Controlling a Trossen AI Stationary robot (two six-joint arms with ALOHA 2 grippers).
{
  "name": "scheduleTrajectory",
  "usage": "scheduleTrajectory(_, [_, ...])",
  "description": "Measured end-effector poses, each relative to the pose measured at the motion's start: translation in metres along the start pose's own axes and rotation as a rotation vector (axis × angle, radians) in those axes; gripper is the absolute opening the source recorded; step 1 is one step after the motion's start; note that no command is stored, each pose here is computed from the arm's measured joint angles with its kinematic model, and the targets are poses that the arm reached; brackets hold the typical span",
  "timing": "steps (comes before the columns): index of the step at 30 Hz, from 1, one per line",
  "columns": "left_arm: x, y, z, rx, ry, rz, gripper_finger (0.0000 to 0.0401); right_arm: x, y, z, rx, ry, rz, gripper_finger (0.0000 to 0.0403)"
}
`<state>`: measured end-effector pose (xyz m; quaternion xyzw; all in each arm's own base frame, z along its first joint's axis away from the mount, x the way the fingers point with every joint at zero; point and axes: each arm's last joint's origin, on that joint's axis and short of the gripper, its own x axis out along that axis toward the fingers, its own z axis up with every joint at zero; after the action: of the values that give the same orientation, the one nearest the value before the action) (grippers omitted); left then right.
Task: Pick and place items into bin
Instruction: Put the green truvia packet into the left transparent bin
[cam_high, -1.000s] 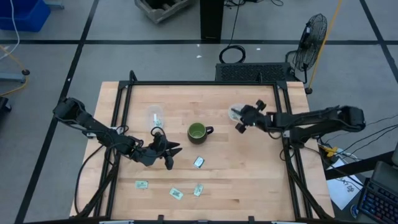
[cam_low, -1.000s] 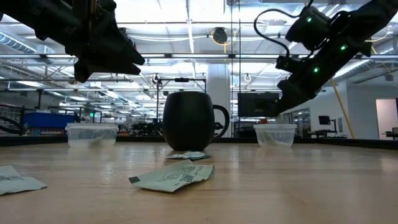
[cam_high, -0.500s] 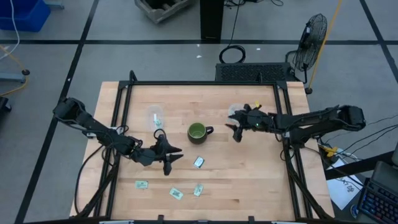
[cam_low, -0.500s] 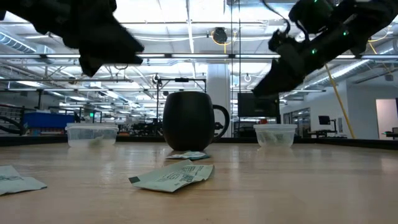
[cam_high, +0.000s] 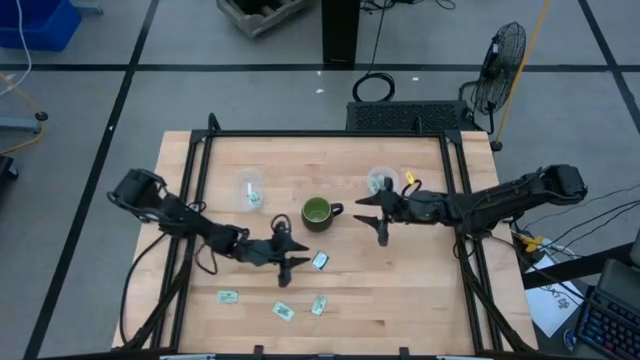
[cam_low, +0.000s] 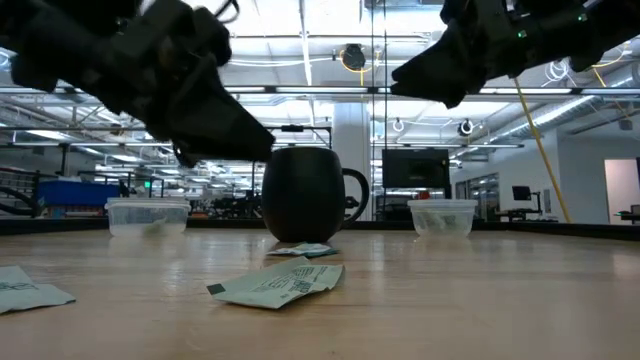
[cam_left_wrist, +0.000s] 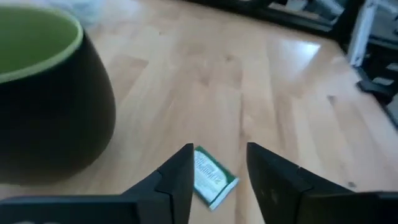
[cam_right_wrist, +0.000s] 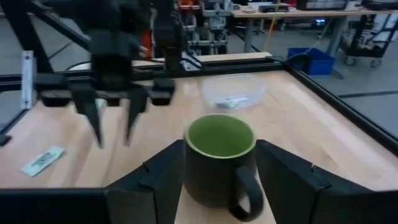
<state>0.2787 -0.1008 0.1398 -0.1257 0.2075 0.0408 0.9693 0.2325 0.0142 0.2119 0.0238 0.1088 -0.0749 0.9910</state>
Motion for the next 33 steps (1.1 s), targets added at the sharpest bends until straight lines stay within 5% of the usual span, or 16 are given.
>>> scheduleTrajectory(11, [0.050,-0.009,-0.001,0.142,0.166,0.033,0.0228,-0.001,0.003,0.000,0.006,-0.006,0.014,0.0183])
scheduleTrajectory(16, [0.060,-0.009,-0.009,0.172,0.284,0.094,0.0230,-0.001,0.004,0.000,0.005,-0.006,0.019,0.0181])
scheduleTrajectory(27, [0.077,-0.003,-0.027,0.135,0.316,0.142,0.0229,-0.001,0.007,0.000,0.006,-0.005,0.030,0.0177])
scheduleTrajectory(33, [0.080,0.002,-0.032,0.112,0.334,0.155,0.0186,-0.001,0.007,0.000,0.004,-0.006,0.029,0.0172])
